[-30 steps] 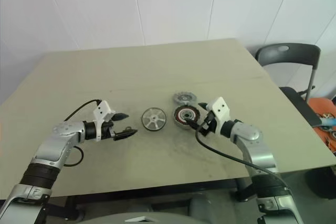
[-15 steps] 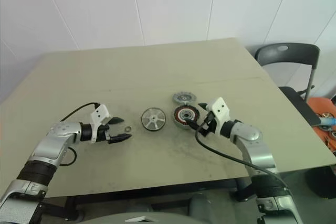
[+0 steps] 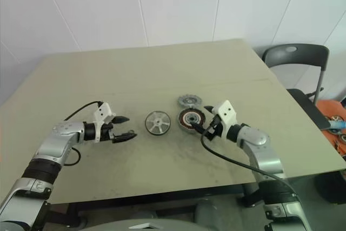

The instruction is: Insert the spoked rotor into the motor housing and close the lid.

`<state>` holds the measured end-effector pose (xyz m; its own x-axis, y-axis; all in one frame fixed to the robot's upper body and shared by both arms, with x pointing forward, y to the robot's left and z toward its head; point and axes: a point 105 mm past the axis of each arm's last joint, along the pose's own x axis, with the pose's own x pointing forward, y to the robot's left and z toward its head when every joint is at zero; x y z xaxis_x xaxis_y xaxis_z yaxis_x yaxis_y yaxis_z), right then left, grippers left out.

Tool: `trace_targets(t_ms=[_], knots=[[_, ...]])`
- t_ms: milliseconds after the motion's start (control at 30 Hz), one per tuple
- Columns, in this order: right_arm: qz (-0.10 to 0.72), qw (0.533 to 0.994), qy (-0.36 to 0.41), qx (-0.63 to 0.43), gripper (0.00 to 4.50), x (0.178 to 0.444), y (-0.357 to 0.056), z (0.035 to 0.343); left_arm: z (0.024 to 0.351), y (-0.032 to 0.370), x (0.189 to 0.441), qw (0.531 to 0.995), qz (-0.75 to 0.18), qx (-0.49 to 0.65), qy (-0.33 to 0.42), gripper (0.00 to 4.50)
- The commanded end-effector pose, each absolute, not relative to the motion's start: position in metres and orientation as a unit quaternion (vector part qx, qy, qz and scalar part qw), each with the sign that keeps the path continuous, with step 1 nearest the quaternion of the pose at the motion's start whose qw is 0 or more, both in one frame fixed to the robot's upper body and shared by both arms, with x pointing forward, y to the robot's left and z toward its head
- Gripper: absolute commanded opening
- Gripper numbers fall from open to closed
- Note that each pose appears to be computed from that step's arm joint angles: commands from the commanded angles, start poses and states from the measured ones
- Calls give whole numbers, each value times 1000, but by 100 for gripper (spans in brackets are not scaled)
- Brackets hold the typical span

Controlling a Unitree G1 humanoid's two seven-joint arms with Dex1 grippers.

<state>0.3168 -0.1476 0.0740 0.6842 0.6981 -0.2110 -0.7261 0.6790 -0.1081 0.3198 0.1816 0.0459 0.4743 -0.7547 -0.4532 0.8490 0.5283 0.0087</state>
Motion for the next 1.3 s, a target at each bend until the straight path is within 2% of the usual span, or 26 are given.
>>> trace_targets(t_ms=[33, 300, 500, 733, 767, 833, 1100, 1133, 1300], knots=[[392, 913, 55, -96, 450, 318, -145, 83, 50, 186, 318, 852, -471, 113, 199, 449], [391, 914, 58, -96, 450, 317, -145, 82, 36, 185, 304, 840, -479, 131, 221, 449], [390, 914, 57, -97, 450, 318, -146, 83, 40, 189, 311, 846, -469, 152, 204, 449], [386, 916, 56, -98, 450, 318, -147, 83, 29, 191, 303, 838, -476, 158, 216, 449], [385, 916, 56, -99, 450, 318, -148, 84, 29, 191, 303, 839, -475, 154, 214, 410], [384, 916, 56, -99, 450, 318, -149, 84, 32, 189, 304, 841, -477, 145, 211, 363], [382, 917, 54, -99, 450, 318, -148, 85, 36, 183, 299, 838, -485, 120, 218, 92], [381, 918, 54, -99, 450, 318, -148, 85, 35, 183, 298, 837, -486, 119, 222, 77], [381, 918, 55, -98, 450, 318, -148, 84, 29, 188, 297, 841, -473, 135, 223, 77]])
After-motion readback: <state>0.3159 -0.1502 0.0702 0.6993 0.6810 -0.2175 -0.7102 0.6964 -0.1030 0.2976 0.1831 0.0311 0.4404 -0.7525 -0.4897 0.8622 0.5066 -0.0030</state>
